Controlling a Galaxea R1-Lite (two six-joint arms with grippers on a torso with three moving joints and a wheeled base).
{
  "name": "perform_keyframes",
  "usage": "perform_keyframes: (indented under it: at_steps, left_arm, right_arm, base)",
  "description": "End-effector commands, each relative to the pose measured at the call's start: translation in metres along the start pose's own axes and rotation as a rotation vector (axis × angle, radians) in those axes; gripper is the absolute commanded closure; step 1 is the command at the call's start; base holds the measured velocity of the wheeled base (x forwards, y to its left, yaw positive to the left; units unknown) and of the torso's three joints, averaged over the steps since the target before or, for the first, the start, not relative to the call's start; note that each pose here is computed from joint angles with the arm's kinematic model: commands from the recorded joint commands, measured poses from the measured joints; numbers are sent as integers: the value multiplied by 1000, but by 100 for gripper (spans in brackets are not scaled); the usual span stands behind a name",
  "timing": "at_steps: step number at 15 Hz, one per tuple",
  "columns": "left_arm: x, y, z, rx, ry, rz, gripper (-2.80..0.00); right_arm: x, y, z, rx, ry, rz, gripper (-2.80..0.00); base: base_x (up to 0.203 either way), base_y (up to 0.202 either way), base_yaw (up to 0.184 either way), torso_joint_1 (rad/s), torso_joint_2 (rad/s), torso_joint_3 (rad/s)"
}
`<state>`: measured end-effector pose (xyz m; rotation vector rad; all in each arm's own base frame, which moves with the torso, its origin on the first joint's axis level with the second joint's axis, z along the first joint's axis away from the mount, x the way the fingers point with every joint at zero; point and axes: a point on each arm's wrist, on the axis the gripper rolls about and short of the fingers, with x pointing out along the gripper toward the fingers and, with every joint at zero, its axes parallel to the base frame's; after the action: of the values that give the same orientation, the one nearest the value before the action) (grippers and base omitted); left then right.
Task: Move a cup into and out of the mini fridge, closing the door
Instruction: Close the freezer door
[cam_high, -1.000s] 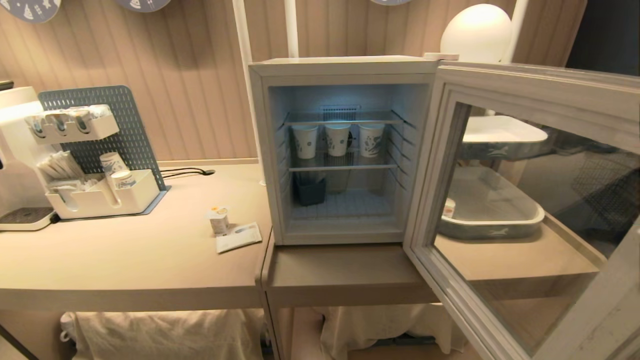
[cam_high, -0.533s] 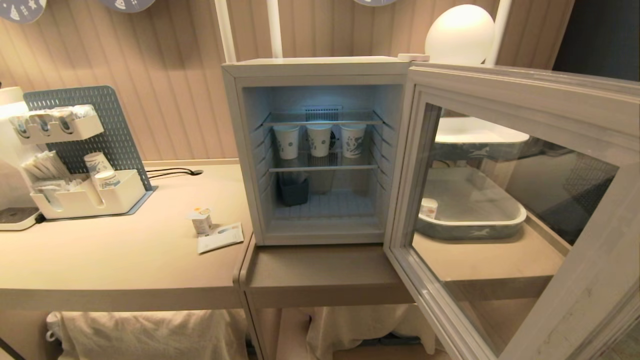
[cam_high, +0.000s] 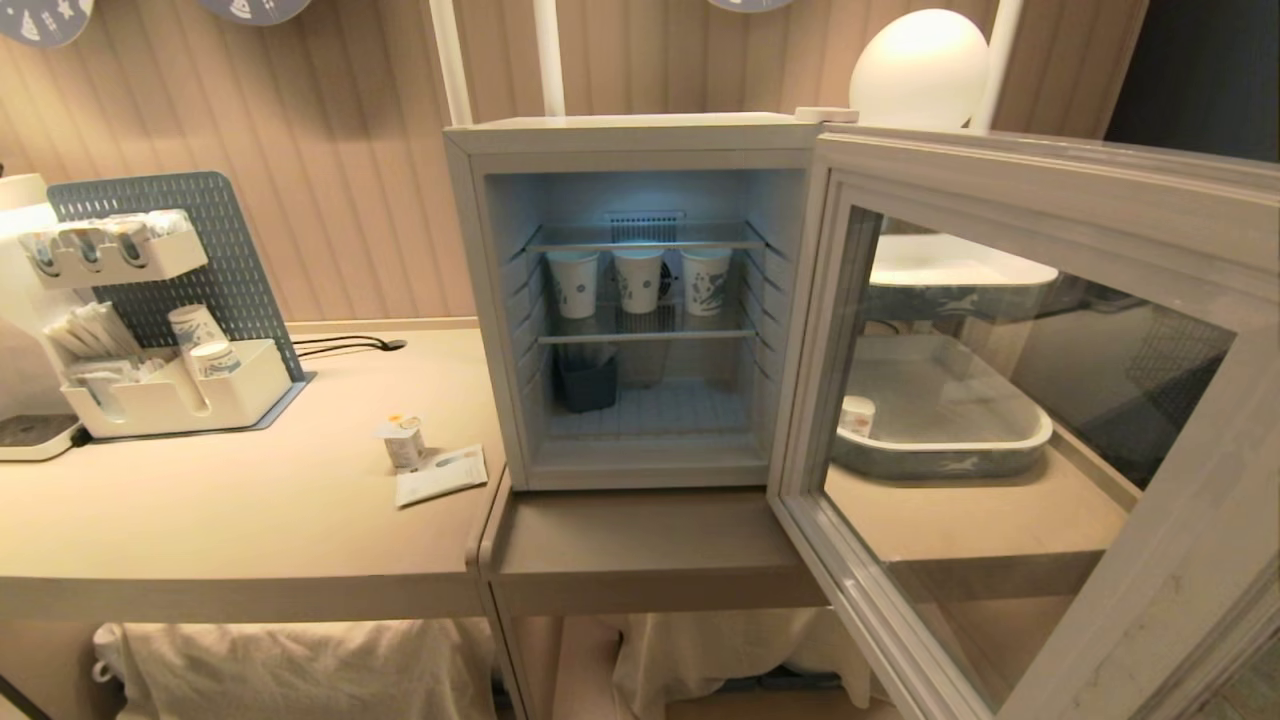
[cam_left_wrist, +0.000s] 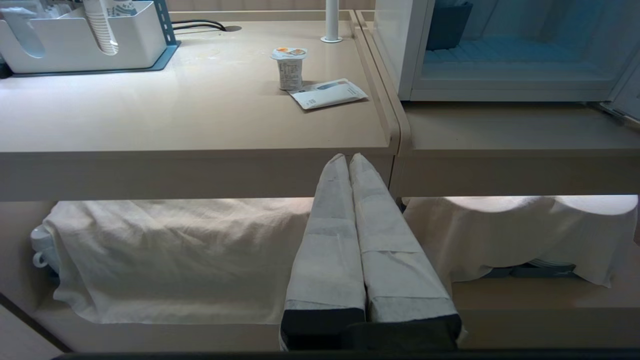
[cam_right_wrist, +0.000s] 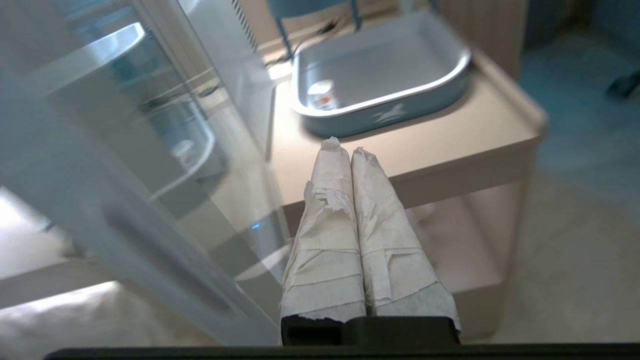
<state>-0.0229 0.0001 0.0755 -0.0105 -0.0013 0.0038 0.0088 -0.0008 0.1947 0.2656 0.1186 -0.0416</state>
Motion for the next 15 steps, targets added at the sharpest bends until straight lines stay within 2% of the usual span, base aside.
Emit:
perform_keyframes:
  at_steps: [1, 2, 6, 7, 8, 11, 13, 15]
  left_arm:
    - [0, 0, 0, 0, 3, 1, 0]
    - [0, 0, 0, 0, 3, 1, 0]
    - [0, 0, 0, 0, 3, 1, 0]
    - [0, 0, 0, 0, 3, 1, 0]
    - [0, 0, 0, 0, 3, 1, 0]
    - [0, 0, 0, 0, 3, 1, 0]
    - [0, 0, 0, 0, 3, 1, 0]
    - [0, 0, 0, 0, 3, 1, 0]
  right_arm:
    - [91, 11, 30, 85, 283, -8, 0]
    - [116, 12, 40, 158, 342, 77, 0]
    - [167, -4, 60, 525, 632, 794, 0]
    - [178, -9, 59, 588, 688, 878, 0]
    - [183, -7, 58, 608, 725, 927, 0]
    - [189, 29, 53, 536, 794, 981, 0]
    - [197, 63, 44, 446, 795, 943, 0]
    - [212, 110, 28, 337, 749, 839, 0]
  base:
    - [0, 0, 0, 0, 0, 0]
    - [0, 0, 0, 0, 0, 0]
    - [0, 0, 0, 0, 0, 0]
    - [0, 0, 0, 0, 0, 0]
    - [0, 0, 0, 0, 0, 0]
    - [0, 0, 0, 0, 0, 0]
    - [0, 0, 0, 0, 0, 0]
    - [0, 0, 0, 0, 0, 0]
